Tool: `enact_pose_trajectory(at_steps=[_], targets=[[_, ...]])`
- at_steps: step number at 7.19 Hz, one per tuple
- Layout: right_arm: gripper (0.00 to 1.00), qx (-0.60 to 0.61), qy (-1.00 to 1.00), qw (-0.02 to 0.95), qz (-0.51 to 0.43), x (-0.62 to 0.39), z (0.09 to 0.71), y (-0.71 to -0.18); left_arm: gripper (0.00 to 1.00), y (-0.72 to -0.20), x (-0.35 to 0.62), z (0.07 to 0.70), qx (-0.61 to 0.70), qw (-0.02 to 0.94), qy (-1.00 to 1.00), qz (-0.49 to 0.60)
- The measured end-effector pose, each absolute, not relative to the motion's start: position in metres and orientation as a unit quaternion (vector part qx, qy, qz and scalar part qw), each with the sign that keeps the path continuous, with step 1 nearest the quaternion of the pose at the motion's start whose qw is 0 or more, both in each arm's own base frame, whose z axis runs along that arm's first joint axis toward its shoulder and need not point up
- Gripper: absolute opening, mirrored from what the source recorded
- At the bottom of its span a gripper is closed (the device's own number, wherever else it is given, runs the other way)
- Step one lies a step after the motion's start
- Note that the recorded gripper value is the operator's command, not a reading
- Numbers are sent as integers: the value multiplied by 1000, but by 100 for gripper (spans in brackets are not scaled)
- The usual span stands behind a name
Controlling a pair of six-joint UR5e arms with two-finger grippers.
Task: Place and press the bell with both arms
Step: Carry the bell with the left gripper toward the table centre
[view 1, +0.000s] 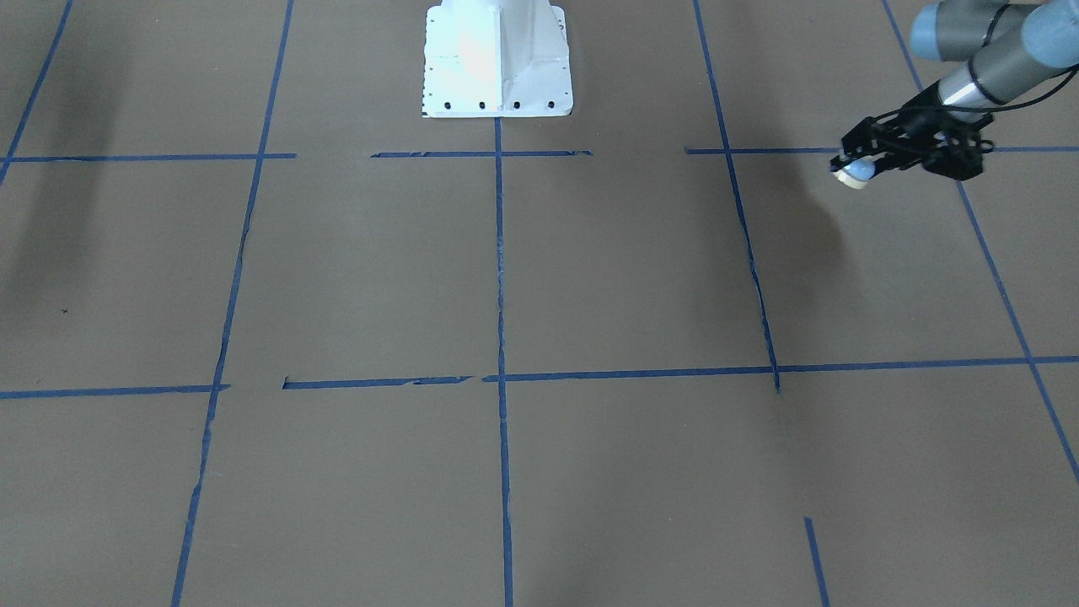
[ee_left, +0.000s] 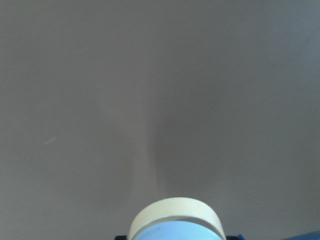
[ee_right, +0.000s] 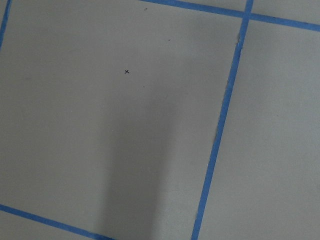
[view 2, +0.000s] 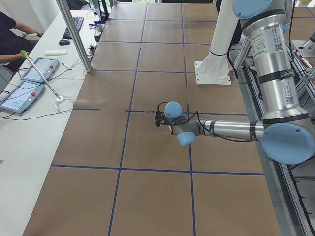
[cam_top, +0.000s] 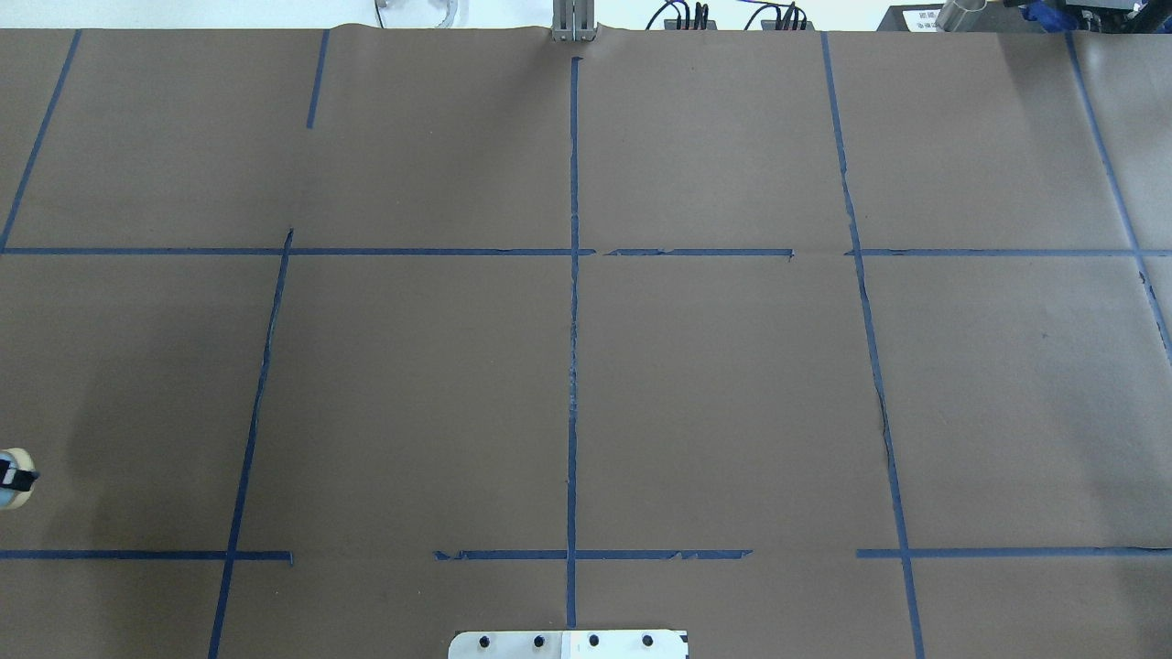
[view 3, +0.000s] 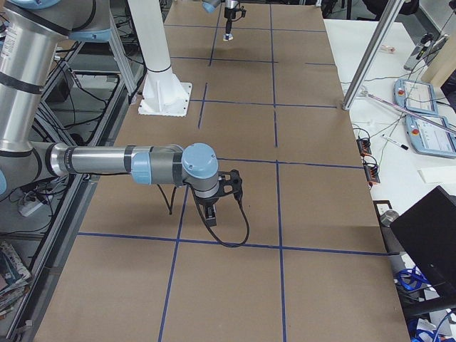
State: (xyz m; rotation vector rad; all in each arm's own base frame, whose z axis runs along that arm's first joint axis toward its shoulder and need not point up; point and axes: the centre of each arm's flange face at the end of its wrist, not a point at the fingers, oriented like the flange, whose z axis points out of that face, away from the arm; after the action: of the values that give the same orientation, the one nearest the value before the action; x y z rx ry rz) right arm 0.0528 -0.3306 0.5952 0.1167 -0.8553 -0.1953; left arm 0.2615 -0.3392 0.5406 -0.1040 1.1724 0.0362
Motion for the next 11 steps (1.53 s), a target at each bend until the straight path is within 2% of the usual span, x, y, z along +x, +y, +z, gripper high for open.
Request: enact_pose_trajectory(at_steps=[2,4,5,6,8,10,11], targets=[[100,53,-414,904,-92,53,597,-330,1,-381,374,421,-102,818,566,-17],[100,48,-415,904,-90,53,601,-324,1,-427,484,286,-100,849,515,-60],[100,47,-415,904,-90,53,603,-322,2,-451,527,241,-86,863,490,-80],[100,46,-414,904,-90,53,604,-321,2,-476,568,213,-76,875,468,-98],[100,46,-415,904,-90,53,604,-318,4,-504,616,194,-73,891,434,-116],[100,42,-415,904,-90,53,607,-314,14,-510,638,185,-81,894,421,-129],[100,40,-415,904,-89,54,608,-312,27,-512,641,181,-83,894,420,-132]])
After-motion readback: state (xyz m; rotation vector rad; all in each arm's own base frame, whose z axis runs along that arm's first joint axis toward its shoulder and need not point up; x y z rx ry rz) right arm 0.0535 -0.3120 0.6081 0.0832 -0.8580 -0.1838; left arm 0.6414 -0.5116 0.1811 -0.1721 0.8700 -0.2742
